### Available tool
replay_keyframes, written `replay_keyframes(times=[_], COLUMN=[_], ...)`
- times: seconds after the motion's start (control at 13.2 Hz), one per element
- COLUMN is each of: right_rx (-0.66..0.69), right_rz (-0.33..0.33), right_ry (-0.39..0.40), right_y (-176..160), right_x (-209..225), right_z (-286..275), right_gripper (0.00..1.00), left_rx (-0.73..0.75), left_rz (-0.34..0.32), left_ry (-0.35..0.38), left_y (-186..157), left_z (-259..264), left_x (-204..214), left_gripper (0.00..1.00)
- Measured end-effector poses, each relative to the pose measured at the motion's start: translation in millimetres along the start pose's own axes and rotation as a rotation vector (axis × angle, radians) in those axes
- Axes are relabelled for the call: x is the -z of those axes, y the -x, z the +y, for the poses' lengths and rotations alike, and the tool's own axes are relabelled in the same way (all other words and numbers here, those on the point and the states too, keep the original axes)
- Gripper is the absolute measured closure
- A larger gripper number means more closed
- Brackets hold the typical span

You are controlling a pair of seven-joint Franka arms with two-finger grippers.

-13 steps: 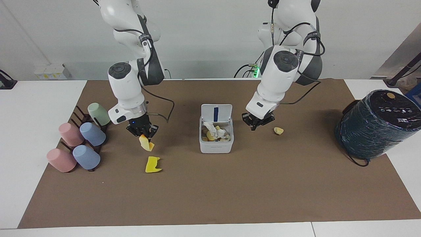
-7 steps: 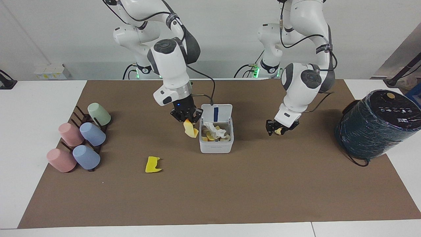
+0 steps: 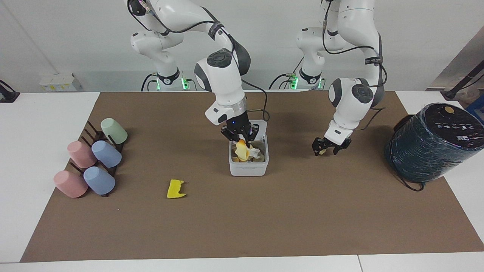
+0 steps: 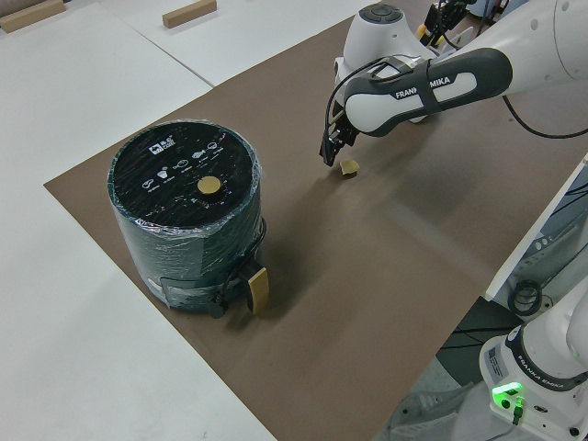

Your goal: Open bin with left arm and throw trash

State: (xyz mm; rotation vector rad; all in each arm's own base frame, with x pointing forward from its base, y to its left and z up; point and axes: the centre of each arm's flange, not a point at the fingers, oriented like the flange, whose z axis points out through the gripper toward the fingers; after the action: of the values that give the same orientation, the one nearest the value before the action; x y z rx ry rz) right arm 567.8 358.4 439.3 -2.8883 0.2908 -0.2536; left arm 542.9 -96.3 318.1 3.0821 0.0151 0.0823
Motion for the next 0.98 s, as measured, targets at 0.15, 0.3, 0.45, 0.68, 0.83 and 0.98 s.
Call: replay_keyframes(times=[0.15,0.3,0.45,0.68,0.83,0.98], right_rx=[0.002,0.010,0.028,0.090,0.082,0.076], right_rz=[0.003,0.015,0.057,0.073,0.108,0.117], right_ry=[-0.003,0.006,0.061,0.127,0.126,0.142], right_y=[0,-3,-24,-78,-110,-127], right_x=[2,3,2,-13,-32,-61], right_z=[-2,0,24,98,147,184], right_gripper=[0.31,0.09,0.00,0.00,0.00,0.00], left_rx=[0.003,0.013,0.019,0.019,0.019,0.018], left_rz=[-0.005,-0.005,-0.012,-0.016,-0.014,-0.005], left_ry=[-0.001,-0.001,-0.002,-0.002,-0.002,0.000], left_y=[3,4,6,9,9,6], left_z=[1,1,2,2,2,3], left_x=[-3,-4,-8,-11,-11,-8], left_gripper=[0.29,0.41,0.67,0.89,0.97,0.97])
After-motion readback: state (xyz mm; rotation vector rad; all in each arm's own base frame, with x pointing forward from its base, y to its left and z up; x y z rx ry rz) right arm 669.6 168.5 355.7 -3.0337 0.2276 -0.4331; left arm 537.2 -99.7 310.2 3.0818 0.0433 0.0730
